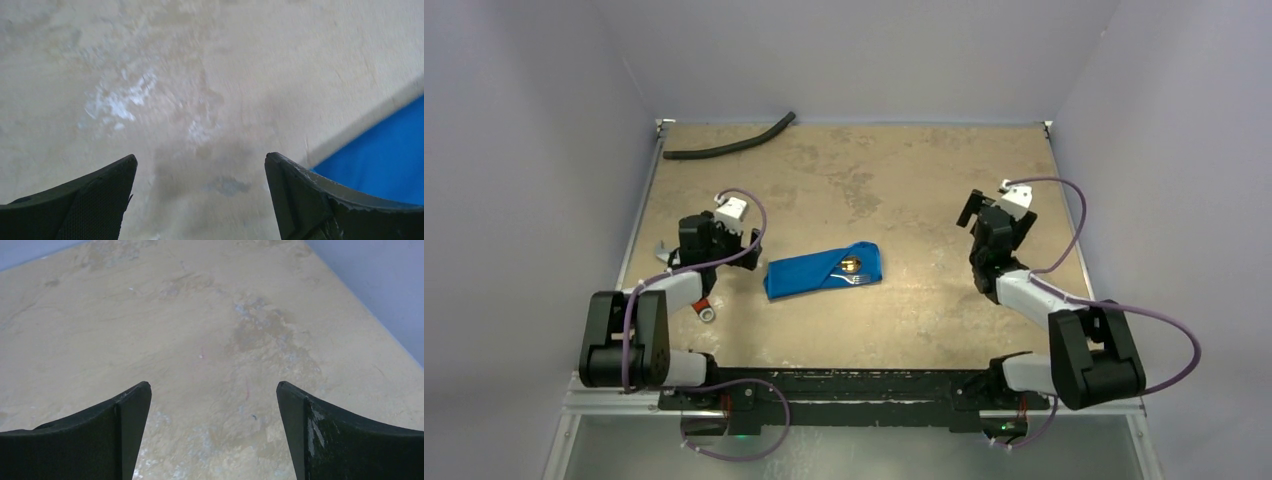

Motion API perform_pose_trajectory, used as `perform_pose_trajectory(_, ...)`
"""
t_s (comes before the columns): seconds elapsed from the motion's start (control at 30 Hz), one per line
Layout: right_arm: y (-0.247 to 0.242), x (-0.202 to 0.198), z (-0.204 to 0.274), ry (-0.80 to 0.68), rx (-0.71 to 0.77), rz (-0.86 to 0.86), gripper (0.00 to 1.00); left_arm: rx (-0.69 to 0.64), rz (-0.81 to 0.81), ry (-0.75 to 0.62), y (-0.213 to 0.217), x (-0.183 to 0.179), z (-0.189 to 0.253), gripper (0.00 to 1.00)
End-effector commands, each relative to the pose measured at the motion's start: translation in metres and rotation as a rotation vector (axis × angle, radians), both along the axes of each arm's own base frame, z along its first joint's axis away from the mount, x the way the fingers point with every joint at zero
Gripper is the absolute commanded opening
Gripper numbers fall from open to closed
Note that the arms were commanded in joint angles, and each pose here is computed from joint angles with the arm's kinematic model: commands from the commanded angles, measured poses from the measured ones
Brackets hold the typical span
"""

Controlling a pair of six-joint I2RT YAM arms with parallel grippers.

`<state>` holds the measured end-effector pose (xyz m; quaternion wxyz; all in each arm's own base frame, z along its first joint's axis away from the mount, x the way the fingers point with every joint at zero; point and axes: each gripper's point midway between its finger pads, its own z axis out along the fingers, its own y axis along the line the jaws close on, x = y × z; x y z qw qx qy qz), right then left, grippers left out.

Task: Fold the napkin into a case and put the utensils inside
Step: Reset both arms

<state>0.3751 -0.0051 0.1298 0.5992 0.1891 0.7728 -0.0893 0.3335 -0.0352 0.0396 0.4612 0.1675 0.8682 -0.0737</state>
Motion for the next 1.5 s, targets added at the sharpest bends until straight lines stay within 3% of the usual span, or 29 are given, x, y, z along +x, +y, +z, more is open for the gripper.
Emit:
perform_pose_trajectory(0.0, -0.018, 0.007, 0.016, -0.131, -0.050, -0.056, 0.98, -0.051, 0.063, -0.250, 0.005, 0.050, 0.040, 0.99)
perform_pose_trajectory(0.27, -0.029, 0.005, 0.036, -0.337, -0.063, -0.011, 0.98, -0.125, 0.131, -0.353, 0.008, 0.061, 0.044, 0.98)
perform_pose_trajectory(0.47, -0.033, 0.008, 0.020, -0.347, -0.046, 0.009, 0.98, -0.122, 0.145, -0.445, 0.011, 0.060, 0.052, 0.99)
perform_pose_trajectory(0.6, -0.013, 0.010, 0.018, -0.357, -0.089, 0.150, 0.98, -0.117, 0.148, -0.457, 0.012, 0.060, 0.042, 0.99)
perform_pose_trajectory(0.7, -0.016, 0.001, 0.027, -0.434, -0.156, 0.150, 0.98, -0.091, 0.152, -0.447, 0.012, 0.053, 0.036, 0.99)
perform_pose_trajectory(0.77, 0.002, -0.003, 0.028, -0.428, -0.218, 0.230, 0.98, -0.113, 0.140, -0.526, 0.008, 0.044, 0.042, 0.99)
perform_pose_trajectory(0.9, 0.005, 0.003, 0.024, -0.411, -0.204, 0.232, 0.98, -0.088, 0.154, -0.561, 0.011, 0.037, 0.047, 0.99)
perform_pose_trajectory(1.0, -0.006, 0.015, 0.012, -0.351, -0.134, 0.187, 0.98, -0.077, 0.176, -0.481, 0.014, 0.050, 0.037, 0.99)
perform_pose_trajectory(1.47, -0.007, 0.013, 0.017, -0.375, -0.141, 0.182, 0.98, -0.099, 0.181, -0.474, 0.014, 0.053, 0.037, 0.99)
